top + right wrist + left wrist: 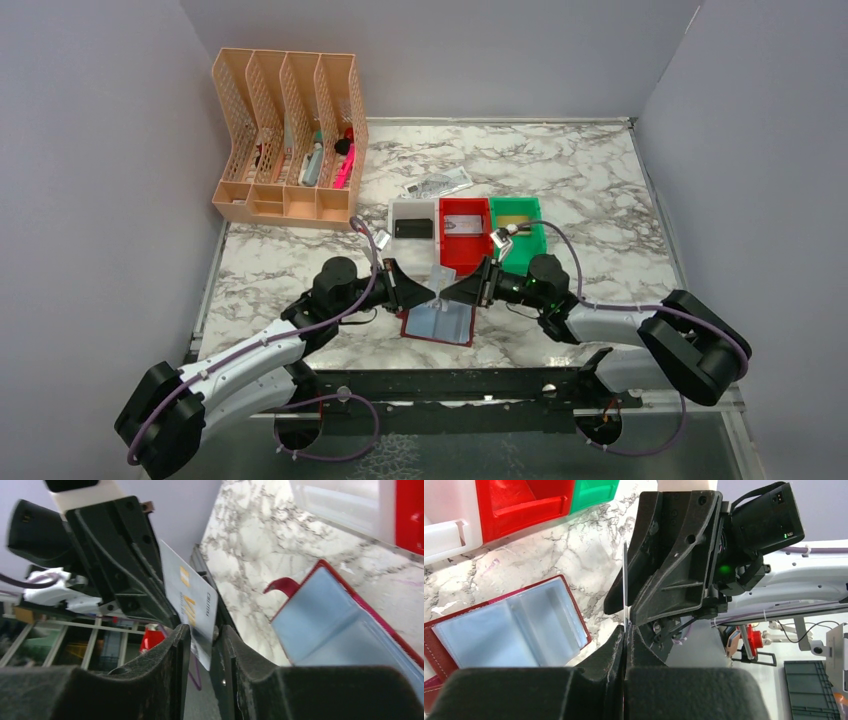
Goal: Take the credit cards out of the card holder
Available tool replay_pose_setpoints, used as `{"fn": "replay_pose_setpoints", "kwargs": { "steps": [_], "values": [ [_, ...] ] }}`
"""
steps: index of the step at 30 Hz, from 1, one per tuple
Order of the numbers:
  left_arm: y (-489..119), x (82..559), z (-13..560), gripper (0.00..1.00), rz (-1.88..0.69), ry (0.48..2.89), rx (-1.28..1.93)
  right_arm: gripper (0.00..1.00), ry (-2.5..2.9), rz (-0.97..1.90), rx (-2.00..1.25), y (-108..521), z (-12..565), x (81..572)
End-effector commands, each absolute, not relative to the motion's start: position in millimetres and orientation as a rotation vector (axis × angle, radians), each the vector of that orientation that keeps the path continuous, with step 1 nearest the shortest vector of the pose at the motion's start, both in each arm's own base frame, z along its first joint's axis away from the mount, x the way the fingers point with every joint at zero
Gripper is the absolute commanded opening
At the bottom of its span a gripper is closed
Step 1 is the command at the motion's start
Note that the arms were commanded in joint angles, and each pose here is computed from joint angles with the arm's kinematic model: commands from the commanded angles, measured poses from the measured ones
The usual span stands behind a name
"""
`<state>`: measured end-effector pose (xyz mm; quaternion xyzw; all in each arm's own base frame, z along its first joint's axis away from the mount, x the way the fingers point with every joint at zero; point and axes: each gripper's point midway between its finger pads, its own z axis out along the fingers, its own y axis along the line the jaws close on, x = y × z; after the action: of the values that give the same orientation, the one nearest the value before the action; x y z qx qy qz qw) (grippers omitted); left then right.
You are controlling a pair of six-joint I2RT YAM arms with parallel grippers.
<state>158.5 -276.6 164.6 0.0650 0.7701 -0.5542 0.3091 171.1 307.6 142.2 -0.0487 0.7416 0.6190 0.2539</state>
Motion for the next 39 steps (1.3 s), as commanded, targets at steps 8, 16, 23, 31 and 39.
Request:
{"fn": "replay_pose_setpoints", "kwargs": {
  "steps": [8,16,23,31,39],
  "values": [
    [-283.2,148.3,172.3,0.00,-1.552,2.012,0.240,0.24,1.788,1.838,-0.267,304.9,185.4,158.3],
    [-279.4,152.0,169.9,0.11,-1.529,2.005,0.200,0.02,1.806,1.802,-0.208,296.3,177.7,160.2],
    [-269.9,165.1,154.5,0.53,-1.349,2.095,0.185,0.01,1.895,1.645,-0.164,287.5,161.3,169.9],
    [-226.9,191.4,138.6,0.79,-0.899,2.207,0.173,0.01,1.942,1.261,-0.108,258.1,155.3,201.6],
    [-190.4,203.4,138.2,0.90,-0.611,2.234,0.187,0.01,1.954,0.777,-0.050,210.1,159.4,246.5]
  ]
}}
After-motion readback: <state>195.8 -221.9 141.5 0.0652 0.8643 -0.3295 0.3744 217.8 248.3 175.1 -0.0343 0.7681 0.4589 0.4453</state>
